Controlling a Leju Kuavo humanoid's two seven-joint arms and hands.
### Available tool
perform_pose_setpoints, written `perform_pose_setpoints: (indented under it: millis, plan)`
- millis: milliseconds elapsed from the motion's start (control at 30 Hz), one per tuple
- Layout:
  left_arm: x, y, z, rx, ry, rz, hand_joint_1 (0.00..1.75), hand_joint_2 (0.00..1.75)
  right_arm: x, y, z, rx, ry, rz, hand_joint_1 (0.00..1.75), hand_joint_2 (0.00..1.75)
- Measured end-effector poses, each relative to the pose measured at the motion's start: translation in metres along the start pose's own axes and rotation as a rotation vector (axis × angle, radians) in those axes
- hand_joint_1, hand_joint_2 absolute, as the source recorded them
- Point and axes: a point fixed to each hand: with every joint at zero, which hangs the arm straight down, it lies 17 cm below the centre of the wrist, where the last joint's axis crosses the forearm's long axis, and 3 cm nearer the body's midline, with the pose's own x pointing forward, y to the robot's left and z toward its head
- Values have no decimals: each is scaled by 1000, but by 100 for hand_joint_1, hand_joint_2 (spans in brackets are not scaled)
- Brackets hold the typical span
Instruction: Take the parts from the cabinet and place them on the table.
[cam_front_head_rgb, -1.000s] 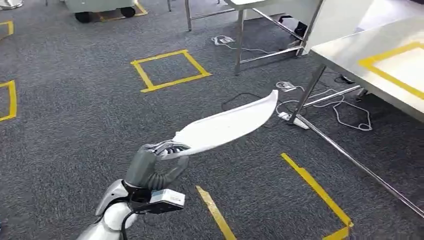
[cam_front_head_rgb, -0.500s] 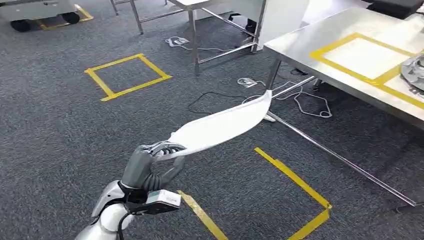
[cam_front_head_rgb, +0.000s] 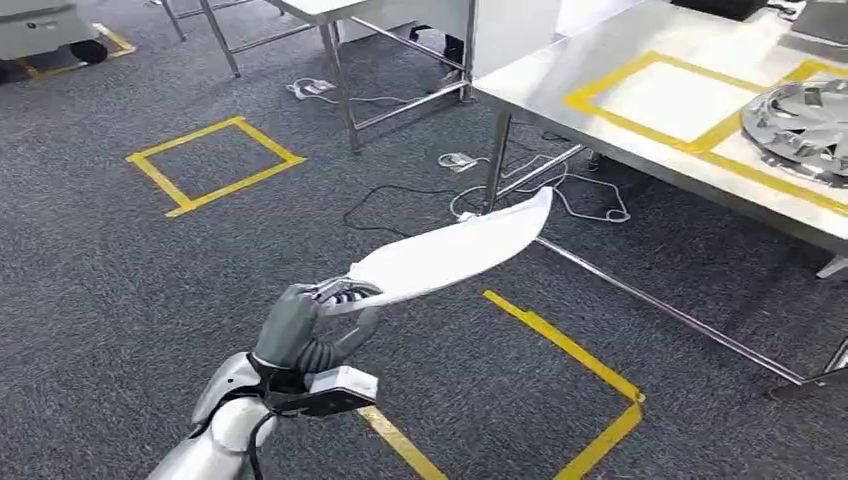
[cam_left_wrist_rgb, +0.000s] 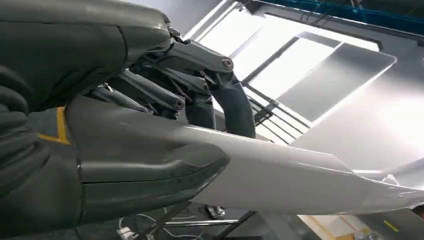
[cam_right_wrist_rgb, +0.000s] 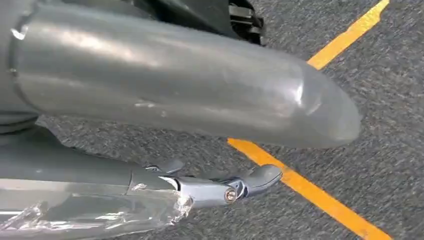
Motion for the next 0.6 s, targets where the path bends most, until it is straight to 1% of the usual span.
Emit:
perform_pose_setpoints:
  millis: [167, 600]
  plan:
    - [-12, 7, 4, 12, 30, -16, 159, 175, 1, 1, 0, 3, -2, 2, 0, 0]
    - [-22, 17, 2, 48, 57, -28, 159, 175, 3, 7, 0, 18, -7, 14, 0, 0]
